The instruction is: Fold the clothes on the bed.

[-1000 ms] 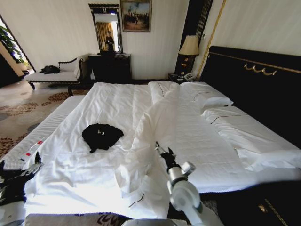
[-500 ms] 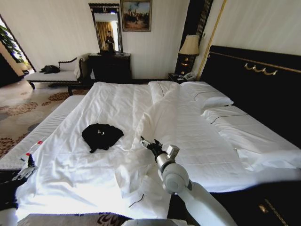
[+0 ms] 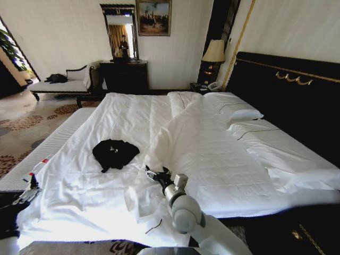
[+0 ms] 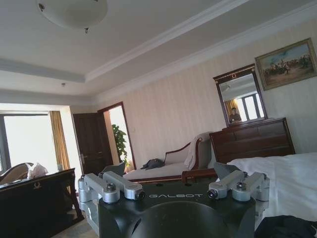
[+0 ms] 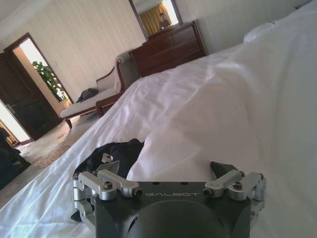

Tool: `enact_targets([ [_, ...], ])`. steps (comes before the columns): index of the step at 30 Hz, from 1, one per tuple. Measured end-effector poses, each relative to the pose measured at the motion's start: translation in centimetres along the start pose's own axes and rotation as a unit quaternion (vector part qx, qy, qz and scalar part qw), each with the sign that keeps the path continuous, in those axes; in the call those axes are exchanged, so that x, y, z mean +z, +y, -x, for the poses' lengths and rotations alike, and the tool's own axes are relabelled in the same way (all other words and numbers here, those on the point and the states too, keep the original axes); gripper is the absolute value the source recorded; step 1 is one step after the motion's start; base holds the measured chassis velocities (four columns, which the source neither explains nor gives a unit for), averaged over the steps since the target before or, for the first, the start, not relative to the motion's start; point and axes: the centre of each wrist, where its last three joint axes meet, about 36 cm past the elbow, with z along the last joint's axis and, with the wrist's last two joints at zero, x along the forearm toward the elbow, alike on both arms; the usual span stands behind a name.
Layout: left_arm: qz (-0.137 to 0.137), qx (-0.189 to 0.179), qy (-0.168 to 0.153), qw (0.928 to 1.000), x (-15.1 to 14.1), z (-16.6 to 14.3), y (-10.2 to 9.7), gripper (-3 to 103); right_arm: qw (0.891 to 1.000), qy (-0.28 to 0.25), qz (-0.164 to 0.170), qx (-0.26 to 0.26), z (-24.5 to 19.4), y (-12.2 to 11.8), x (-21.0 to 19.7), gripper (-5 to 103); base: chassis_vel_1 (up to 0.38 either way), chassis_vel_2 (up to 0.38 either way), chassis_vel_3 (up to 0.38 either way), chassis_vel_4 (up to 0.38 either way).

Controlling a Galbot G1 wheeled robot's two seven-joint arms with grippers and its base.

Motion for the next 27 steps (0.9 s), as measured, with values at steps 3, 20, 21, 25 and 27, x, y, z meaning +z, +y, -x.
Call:
enact_targets([
  [3,0.000,0.000,0.000,1.0000,0.0,0.0,-0.1,100,1.000,-0.001,-0.012,-0.003,0.1,0.3,0.7,100,0.000,0.000,0.000,0.000],
  [20,-0.003,-0.004,0.005,1.0000,1.1,0.2,0.0,100,0.995,-0.021,-0.082,0.043,2.8,-1.0,4.3,70,0.000,0.000,0.000,0.000],
  [21,-0.004,-0.003,0.006,1.0000,1.2,0.3,0.0,100,0.996,-0.022,-0.079,0.045,2.8,-1.2,4.3,64,0.000,0.000,0.000,0.000],
  [25,-0.006,-0.003,0.007,1.0000,1.5,0.4,-0.1,100,0.996,-0.028,-0.066,0.045,2.6,-1.5,3.9,54,0.000,0.000,0.000,0.000],
  [27,-0.007,-0.003,0.007,0.9999,1.6,0.5,-0.2,100,0.997,-0.031,-0.055,0.041,2.2,-1.6,3.5,42,0.000,0.000,0.000,0.000],
])
